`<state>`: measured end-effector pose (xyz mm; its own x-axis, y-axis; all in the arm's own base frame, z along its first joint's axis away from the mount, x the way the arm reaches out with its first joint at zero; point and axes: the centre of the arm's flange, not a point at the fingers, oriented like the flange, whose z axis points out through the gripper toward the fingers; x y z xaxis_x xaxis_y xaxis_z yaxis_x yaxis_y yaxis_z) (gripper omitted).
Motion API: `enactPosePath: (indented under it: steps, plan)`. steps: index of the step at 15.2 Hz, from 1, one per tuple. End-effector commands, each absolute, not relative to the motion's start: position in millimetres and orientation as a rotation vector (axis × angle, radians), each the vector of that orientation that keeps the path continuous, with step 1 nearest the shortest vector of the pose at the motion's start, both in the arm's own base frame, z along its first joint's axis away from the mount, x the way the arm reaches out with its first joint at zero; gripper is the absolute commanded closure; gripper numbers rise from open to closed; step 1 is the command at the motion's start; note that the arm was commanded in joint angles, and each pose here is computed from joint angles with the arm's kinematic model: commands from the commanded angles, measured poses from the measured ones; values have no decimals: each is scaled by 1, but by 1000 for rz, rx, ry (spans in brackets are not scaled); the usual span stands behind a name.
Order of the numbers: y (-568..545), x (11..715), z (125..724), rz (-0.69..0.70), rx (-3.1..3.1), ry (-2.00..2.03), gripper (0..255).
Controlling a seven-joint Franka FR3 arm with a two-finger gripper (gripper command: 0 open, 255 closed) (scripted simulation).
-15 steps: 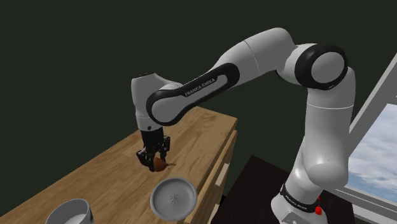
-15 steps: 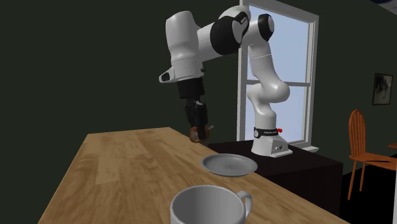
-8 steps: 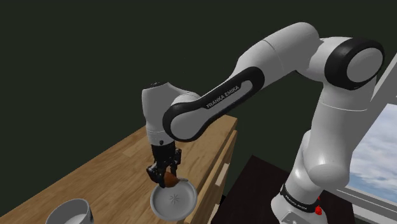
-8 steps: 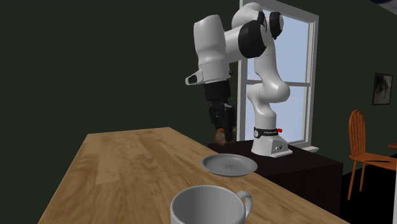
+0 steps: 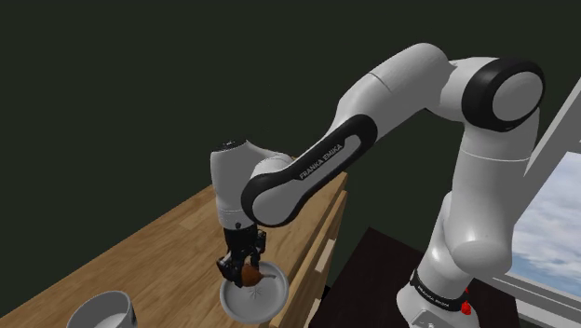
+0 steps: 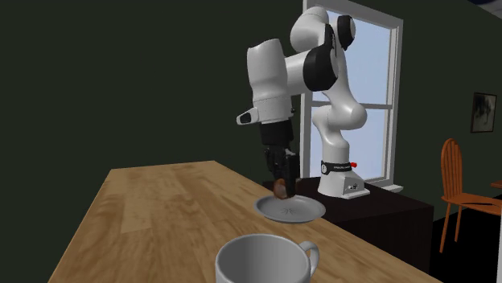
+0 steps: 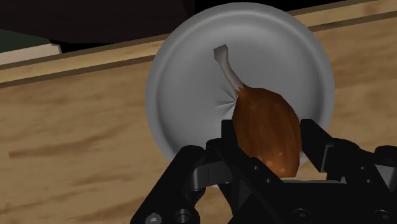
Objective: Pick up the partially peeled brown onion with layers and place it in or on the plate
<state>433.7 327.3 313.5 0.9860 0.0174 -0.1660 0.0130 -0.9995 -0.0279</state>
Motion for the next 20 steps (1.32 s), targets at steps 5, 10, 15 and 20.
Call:
enactPosePath:
  steps: [5, 10, 15, 20]
  plan:
    - [327, 434, 289, 259, -3104, -24, 255]
    - [327, 434, 289, 259, -3104, -24, 255]
    - [327, 434, 289, 259, -3104, -24, 0]
    - [326, 440, 328, 259, -3104, -24, 0]
